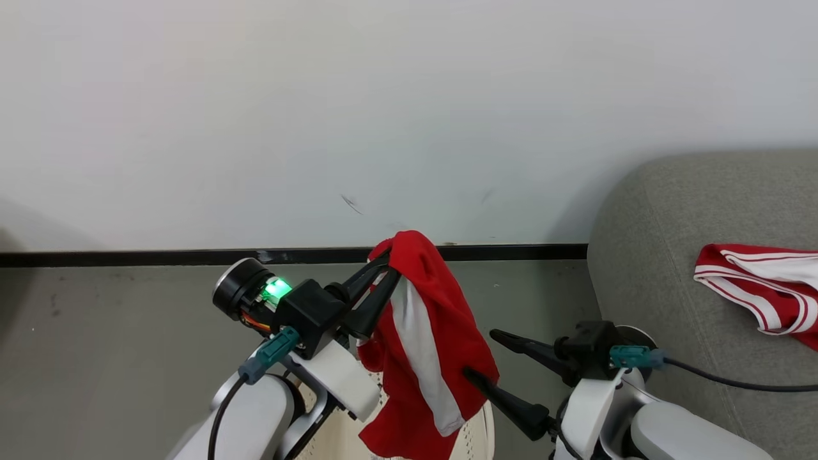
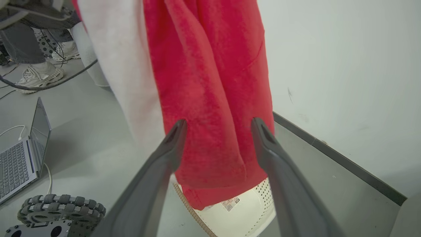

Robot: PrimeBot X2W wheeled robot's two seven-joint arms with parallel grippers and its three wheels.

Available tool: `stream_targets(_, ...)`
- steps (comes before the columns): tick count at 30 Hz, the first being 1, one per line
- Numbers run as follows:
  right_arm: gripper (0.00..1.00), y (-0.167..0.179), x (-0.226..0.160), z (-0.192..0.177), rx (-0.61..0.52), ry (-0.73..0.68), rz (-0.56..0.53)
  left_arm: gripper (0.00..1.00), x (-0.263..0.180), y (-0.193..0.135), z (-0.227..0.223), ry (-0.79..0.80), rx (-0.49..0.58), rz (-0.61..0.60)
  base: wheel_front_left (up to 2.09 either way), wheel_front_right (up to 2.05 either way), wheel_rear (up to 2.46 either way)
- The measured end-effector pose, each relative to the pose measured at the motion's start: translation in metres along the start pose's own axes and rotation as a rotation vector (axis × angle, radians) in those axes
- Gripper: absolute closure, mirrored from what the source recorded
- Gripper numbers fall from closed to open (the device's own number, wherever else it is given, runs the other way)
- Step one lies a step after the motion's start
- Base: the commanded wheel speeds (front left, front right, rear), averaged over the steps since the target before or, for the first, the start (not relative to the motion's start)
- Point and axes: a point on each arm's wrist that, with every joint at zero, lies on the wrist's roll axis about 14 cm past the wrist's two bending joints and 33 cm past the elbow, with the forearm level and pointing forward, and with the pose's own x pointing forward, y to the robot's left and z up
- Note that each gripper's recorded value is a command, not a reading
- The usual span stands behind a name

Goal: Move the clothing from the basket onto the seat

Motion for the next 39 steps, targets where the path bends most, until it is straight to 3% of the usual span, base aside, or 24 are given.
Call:
stream_targets(14,0.0,0.013,0.022,0.012,-0.065,0.004,0.097,1.0,-0.004,-0.019,0.016,-0.021,-0.022,-0.042,0.0,0.0,0.0)
stream_targets(25,0.0,0.045,0.046,0.017,-0.154,-0.018,0.228,1.0,-0.01,-0.024,0.015,-0.004,-0.055,-0.042,0.0,0.0,0.0)
stream_targets(26,0.08,0.046,0.047,0.015,-0.162,-0.013,0.235,1.0,-0.01,-0.024,0.015,-0.003,-0.056,-0.042,0.0,0.0,0.0)
stream_targets(28,0.55,0.048,0.048,0.011,-0.18,-0.002,0.25,1.0,-0.01,-0.023,0.014,0.0,-0.058,-0.041,0.0,0.0,0.0)
stream_targets(32,0.78,0.048,0.053,0.013,-0.212,-0.01,0.261,1.0,-0.009,-0.023,0.014,-0.002,-0.063,-0.041,0.0,0.0,0.0)
stream_targets(33,0.95,0.048,0.054,0.013,-0.213,-0.011,0.259,1.0,-0.009,-0.022,0.013,-0.001,-0.065,-0.04,0.0,0.0,0.0)
stream_targets(34,1.0,0.048,0.055,0.013,-0.212,-0.012,0.258,1.0,-0.009,-0.022,0.012,0.0,-0.068,-0.04,0.0,0.0,0.0)
stream_targets(39,1.0,0.042,0.054,0.008,-0.204,-0.001,0.24,1.0,-0.01,-0.019,0.006,0.013,-0.091,-0.024,0.0,0.0,0.0)
